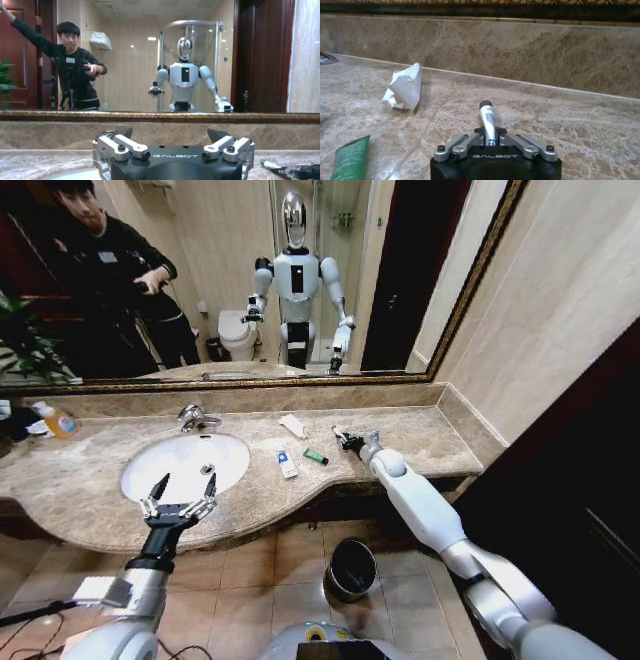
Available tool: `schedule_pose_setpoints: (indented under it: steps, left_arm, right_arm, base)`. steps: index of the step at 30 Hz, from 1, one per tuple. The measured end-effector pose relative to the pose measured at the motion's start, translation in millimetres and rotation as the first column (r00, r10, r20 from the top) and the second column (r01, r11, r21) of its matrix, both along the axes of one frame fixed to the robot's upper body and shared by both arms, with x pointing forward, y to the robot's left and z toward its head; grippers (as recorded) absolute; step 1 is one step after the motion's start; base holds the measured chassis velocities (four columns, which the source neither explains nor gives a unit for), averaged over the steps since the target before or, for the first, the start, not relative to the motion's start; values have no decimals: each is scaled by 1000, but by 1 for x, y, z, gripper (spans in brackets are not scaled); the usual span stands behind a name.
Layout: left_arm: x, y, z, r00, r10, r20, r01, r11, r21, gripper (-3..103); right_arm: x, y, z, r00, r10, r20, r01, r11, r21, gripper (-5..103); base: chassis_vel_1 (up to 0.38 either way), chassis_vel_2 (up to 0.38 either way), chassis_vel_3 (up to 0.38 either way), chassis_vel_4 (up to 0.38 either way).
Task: Pick up the trash from the sink and place it in the trash bin.
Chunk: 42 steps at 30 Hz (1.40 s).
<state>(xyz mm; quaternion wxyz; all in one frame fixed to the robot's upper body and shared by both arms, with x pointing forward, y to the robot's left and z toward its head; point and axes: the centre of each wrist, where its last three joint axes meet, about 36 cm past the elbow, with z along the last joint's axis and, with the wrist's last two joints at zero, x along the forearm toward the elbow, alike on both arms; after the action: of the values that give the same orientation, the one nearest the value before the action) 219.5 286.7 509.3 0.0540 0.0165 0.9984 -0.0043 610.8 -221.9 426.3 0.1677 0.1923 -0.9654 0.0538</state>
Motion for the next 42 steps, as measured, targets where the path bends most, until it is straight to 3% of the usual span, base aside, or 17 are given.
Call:
schedule_pose_setpoints:
  steps: [4,20,24,28,34,42]
  left_arm:
    - [0,0,0,1000,0,0,0,1000,0,100]
    - [0,0,0,1000,0,0,0,1000,0,100]
    - [0,0,0,1000,0,0,0,1000,0,100]
    - [0,0,0,1000,0,0,0,1000,0,100]
    - [0,0,0,1000,0,0,0,1000,0,100]
    - [0,0,0,1000,0,0,0,1000,0,100]
  right_arm:
    - [-5,0,5,1000,2,10,-2,1000,0,4]
    - [-62,-22,33,998,44,49,-44,999,2,4]
    - [-92,-39,35,998,43,46,-43,999,7,4]
    - [-147,-64,30,1000,27,7,-27,1000,-5,4]
    - [-187,-77,23,1000,16,15,-16,1000,18,4]
    - [-225,-73,18,999,38,5,-38,998,51,4]
  base:
    - [0,0,0,0]
    - [0,0,0,0]
    - [0,0,0,0]
    - [0,0,0,0]
    - [0,0,0,0]
    - [0,0,0,0]
